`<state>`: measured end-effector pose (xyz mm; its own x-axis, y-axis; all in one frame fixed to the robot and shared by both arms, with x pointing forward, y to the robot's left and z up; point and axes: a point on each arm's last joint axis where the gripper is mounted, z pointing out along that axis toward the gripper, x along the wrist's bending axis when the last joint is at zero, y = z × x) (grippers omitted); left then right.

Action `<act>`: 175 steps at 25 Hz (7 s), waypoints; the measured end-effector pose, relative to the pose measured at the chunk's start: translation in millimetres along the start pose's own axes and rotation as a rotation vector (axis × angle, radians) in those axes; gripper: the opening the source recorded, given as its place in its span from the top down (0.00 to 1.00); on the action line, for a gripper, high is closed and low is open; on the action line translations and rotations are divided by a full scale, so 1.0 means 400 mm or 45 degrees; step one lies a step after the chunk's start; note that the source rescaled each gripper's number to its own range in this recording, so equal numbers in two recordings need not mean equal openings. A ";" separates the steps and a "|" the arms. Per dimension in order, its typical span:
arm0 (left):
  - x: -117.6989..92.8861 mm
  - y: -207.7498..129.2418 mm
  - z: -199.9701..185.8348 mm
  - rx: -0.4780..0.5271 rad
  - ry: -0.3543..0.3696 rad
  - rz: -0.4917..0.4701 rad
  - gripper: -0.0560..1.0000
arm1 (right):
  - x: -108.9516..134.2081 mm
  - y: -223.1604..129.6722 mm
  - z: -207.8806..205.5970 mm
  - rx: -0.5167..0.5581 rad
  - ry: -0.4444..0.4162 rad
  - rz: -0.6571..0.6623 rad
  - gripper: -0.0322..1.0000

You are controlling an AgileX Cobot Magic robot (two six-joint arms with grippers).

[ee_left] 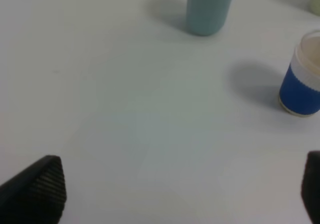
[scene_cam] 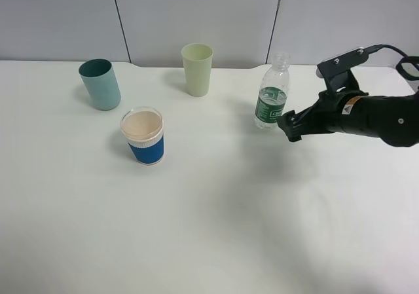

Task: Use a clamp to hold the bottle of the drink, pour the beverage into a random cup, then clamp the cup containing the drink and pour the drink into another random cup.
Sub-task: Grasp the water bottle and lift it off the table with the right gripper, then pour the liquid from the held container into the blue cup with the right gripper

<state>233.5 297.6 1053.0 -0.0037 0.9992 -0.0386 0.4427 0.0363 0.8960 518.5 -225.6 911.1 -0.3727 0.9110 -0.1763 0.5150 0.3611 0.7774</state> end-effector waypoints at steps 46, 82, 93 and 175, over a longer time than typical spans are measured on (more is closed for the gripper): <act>0.000 0.000 0.000 0.000 0.000 0.000 0.14 | 0.062 -0.066 0.200 -0.547 0.113 -0.154 0.17; 0.000 0.000 0.000 0.000 0.000 0.000 0.14 | 0.073 0.179 0.091 -0.415 0.173 -0.122 0.97; 0.000 0.000 0.000 0.000 0.000 0.000 0.14 | 0.193 0.349 0.077 -0.499 0.295 -0.394 0.97; 0.000 0.000 0.000 0.000 0.000 0.000 0.14 | 0.441 0.431 0.177 -0.458 0.121 -2.231 0.97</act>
<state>233.5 297.6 1053.0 -0.0037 0.9992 -0.0386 0.4427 0.0363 0.8960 596.1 11.5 971.2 -0.2898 -0.4665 -0.8357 -0.6620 0.7283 -0.1771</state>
